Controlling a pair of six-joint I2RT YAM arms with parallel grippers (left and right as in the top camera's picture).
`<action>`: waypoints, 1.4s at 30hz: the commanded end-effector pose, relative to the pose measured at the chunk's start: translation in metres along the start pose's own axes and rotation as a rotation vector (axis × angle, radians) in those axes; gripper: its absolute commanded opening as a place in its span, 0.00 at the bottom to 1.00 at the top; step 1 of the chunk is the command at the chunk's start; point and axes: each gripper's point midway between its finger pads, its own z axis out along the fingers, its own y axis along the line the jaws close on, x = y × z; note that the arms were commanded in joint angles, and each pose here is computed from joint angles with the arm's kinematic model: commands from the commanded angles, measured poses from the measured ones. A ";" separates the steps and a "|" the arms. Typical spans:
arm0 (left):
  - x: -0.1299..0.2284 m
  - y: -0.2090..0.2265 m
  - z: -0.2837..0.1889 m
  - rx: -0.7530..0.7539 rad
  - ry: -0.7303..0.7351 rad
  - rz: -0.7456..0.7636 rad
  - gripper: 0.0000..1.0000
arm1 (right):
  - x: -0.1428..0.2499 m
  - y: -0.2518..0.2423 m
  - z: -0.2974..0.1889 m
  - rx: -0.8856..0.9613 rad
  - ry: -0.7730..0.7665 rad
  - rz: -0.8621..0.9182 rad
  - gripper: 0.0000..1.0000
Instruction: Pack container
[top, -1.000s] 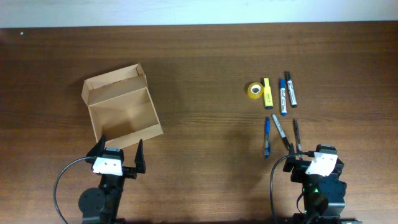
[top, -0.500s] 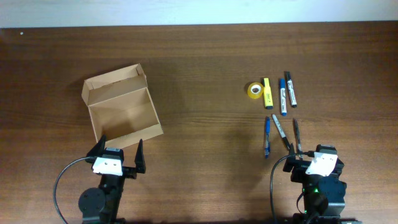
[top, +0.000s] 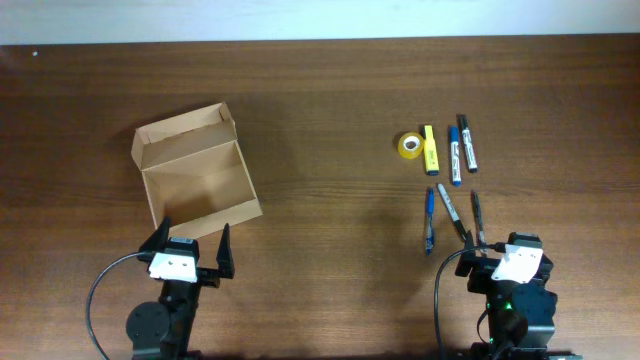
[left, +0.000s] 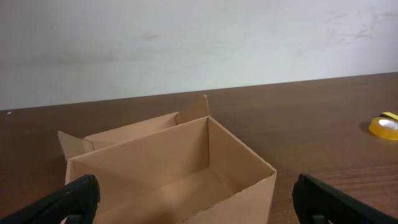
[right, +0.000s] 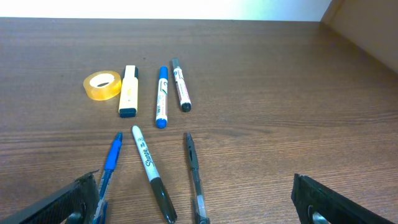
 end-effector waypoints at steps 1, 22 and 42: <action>0.002 0.002 0.000 -0.008 -0.005 0.005 1.00 | 0.001 -0.002 0.000 0.007 -0.006 0.012 0.99; -0.071 0.019 -0.024 -0.115 0.006 -0.169 1.00 | 0.001 -0.002 0.000 0.008 -0.006 0.012 0.99; -0.120 -0.005 0.107 0.134 0.921 -0.427 1.00 | 0.001 -0.002 0.000 0.008 -0.006 0.012 0.99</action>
